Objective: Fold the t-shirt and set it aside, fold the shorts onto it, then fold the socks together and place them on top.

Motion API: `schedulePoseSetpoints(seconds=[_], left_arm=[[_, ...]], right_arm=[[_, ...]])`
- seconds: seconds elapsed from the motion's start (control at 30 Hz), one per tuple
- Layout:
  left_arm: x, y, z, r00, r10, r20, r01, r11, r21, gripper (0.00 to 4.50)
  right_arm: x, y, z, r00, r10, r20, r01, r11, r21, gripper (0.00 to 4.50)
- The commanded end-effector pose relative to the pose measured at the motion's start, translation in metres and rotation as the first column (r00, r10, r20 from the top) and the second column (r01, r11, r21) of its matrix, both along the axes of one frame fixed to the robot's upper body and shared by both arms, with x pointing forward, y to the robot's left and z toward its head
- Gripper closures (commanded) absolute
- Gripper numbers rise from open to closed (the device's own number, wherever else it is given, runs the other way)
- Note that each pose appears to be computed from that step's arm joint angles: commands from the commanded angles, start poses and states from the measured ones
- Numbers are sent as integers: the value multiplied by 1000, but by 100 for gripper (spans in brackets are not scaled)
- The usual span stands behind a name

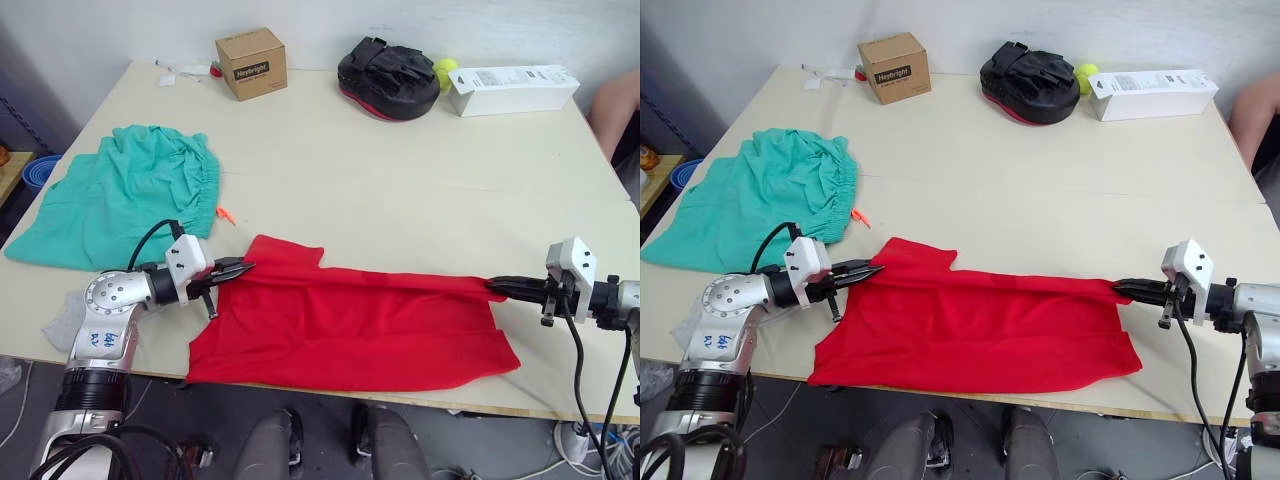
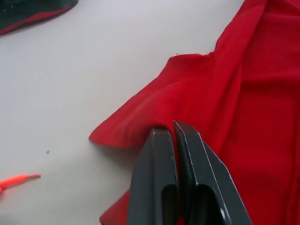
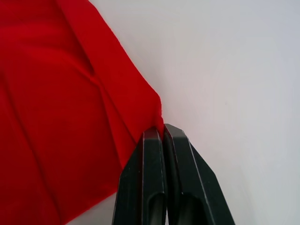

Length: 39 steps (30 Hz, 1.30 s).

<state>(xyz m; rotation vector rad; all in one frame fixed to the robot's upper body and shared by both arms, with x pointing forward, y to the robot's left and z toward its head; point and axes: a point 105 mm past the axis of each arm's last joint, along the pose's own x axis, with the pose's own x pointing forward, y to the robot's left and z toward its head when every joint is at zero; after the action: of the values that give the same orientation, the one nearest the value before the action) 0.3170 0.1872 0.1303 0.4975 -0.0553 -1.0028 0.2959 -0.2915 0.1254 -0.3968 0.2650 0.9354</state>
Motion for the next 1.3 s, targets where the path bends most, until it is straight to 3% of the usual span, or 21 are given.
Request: schedulePoseSetpoints(seconds=[0.03,0.3,0.37,0.47,0.6,0.77,0.87,1.03,1.1,1.3], left_arm=[[-7,1,-1,999,-25,44,21,997,73,449],[-14,4,-12,1000,-17,5,16,995,95,449],[-15,7,-12,999,-3,-39,6,998,69,450],[-21,7,-7,997,-32,-75,36,998,56,379],[-29,24,10,984,-16,-179,27,998,61,253],[-28,33,41,918,15,-396,-63,992,-110,101],[-19,29,50,865,36,-501,-138,976,-168,2],[12,14,40,734,124,-668,-264,958,-113,2],[29,8,37,705,165,-690,-318,943,-99,2],[46,-7,16,666,213,-715,-326,945,-23,2]], right_arm=[[-8,-2,3,997,48,57,-44,997,-67,450],[-12,-1,-5,999,30,24,-29,998,-49,450],[-11,1,0,999,33,32,-32,999,-42,406],[-14,2,5,999,40,16,-39,999,-30,317],[-28,3,22,995,96,11,-95,993,-75,172],[-27,20,55,992,99,73,-103,993,59,3],[-29,34,64,992,126,31,-129,979,158,0],[-23,53,65,986,162,36,-166,969,182,0],[-21,57,66,985,169,46,-174,967,186,0],[-22,67,68,982,176,69,-187,961,202,0]])
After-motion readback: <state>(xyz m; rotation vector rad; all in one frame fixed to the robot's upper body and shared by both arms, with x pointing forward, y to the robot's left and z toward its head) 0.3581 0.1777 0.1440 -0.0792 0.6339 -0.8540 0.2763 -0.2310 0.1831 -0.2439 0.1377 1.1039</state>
